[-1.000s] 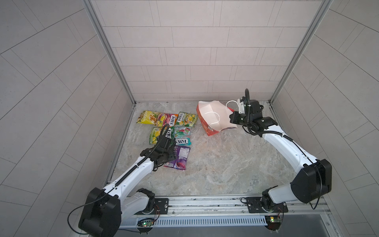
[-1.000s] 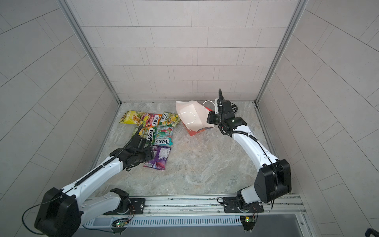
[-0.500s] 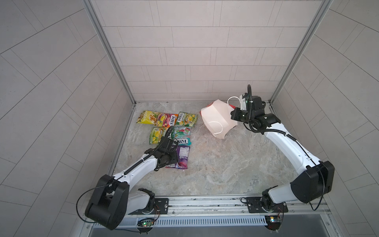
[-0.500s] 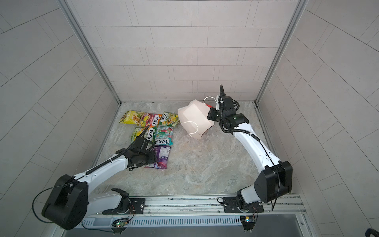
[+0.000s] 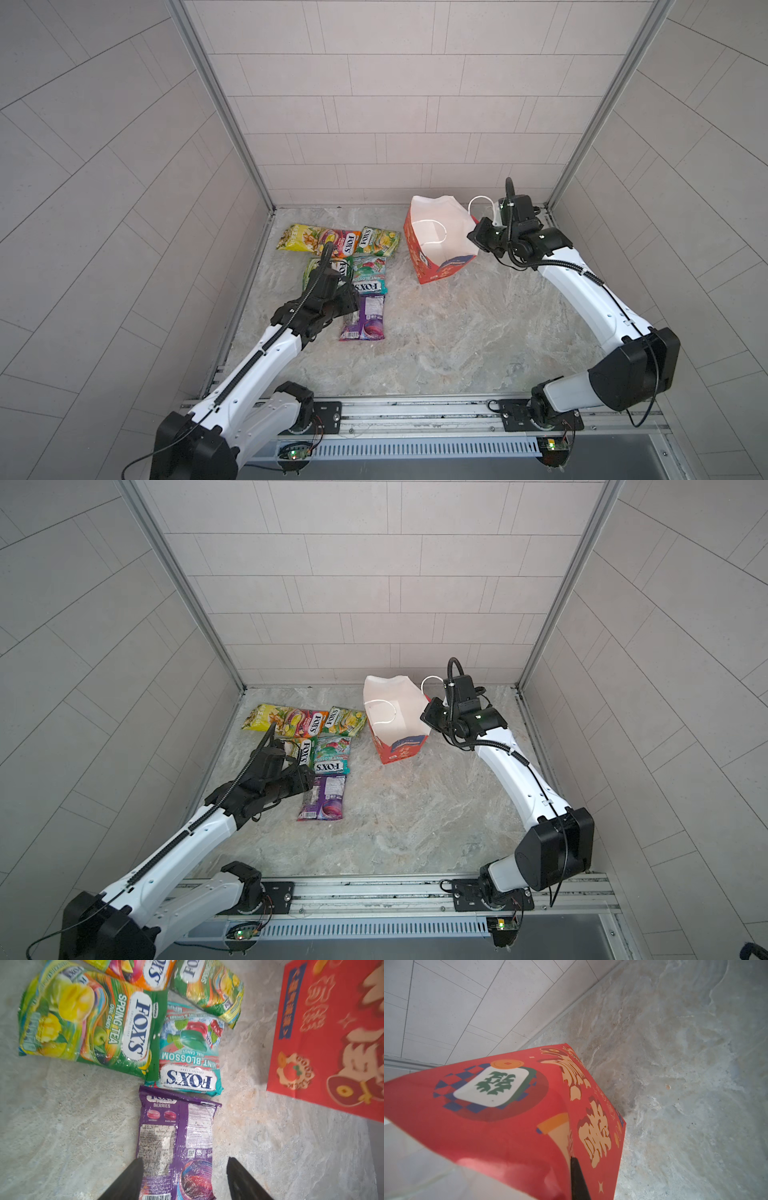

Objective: Take the snacks out of the paper bag
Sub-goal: Rotate the snack at the center of the table, then place the paper bag at the top-center of the table.

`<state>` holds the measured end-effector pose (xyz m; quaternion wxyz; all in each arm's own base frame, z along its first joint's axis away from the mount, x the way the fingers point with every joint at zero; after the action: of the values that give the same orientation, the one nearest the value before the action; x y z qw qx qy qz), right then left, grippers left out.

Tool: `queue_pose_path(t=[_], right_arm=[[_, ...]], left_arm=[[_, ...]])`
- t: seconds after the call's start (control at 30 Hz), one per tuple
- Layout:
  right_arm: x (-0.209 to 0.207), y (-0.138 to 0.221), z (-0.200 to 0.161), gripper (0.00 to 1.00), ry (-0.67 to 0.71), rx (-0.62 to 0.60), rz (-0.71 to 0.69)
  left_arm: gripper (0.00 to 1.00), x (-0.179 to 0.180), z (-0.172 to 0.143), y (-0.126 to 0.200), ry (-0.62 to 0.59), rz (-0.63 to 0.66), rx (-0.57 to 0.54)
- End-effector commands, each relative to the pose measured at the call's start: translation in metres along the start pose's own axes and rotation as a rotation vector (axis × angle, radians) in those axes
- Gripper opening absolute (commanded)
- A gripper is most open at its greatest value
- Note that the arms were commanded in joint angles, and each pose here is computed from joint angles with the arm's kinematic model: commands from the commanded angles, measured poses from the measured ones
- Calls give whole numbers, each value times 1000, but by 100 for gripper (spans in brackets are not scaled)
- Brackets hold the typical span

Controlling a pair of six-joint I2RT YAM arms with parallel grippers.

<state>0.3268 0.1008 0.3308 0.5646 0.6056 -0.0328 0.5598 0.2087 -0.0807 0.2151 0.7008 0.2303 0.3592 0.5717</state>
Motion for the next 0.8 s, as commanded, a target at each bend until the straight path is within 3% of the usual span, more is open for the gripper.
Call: queue_pose_path(t=[0.0,0.33,0.63,0.77], right_arm=[[-1,14,-7,0,-103,30,-17],[3,-12,-6,1,-170,66,-63],[4,-14,-4,35,-195,17,-62],[6,-11,-3,41,-187,17,-68]], left_arm=[[70,-1,12,6,-42,38,-42],[73,-5,19,-7,-61,-4,-67],[74,-4,19,-10,-56,-17,-87],[74,-3,21,-11,-61,-21,-95]])
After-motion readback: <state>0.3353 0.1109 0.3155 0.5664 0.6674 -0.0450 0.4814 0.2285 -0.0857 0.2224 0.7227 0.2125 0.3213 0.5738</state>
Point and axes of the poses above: each gripper's point midway between its finger pads, its own y axis back along the fingers, its own x axis along the line the jaws close on, z = x × y, the point moved 10 cm from there along y, back along the fingers, and after that the axes turned 13 degrees about -y, right-handed, at the moved point
